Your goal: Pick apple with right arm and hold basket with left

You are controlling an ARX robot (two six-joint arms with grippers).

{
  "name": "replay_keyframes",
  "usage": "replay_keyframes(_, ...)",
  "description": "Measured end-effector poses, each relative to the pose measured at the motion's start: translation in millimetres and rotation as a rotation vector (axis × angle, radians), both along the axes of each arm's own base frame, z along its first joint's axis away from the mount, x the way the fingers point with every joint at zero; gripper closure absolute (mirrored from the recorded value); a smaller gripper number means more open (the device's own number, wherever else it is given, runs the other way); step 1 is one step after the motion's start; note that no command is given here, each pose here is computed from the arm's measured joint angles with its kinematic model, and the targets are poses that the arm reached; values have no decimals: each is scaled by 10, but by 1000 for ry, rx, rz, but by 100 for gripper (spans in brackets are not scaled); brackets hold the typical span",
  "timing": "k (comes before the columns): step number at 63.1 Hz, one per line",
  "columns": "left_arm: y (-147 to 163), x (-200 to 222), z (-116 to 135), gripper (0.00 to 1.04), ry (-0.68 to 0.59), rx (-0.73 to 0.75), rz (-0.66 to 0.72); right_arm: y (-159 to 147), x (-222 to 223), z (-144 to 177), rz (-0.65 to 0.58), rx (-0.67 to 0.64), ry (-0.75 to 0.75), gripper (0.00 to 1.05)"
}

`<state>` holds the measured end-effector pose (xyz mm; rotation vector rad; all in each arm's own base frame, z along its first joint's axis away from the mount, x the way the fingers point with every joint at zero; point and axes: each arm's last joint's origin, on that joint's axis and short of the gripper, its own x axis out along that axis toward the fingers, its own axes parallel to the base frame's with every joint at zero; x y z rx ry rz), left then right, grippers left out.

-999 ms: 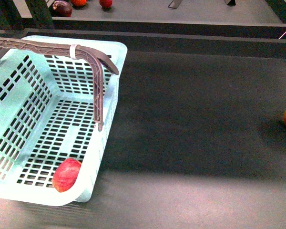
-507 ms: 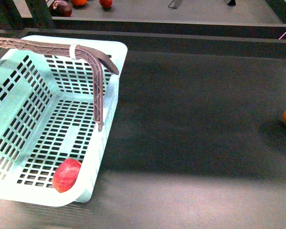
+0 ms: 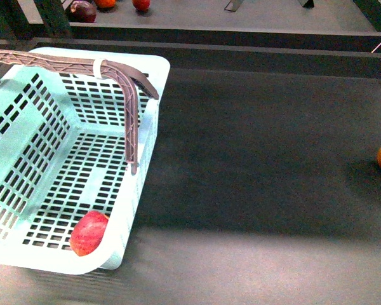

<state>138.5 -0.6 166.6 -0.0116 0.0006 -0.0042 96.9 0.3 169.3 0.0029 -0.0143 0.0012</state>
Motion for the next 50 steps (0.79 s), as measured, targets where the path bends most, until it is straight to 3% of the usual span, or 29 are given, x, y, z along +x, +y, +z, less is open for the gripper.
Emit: replay_keyframes(50,1,-294,48,101,-17,0,0,0,0,0,0,0,0,9)
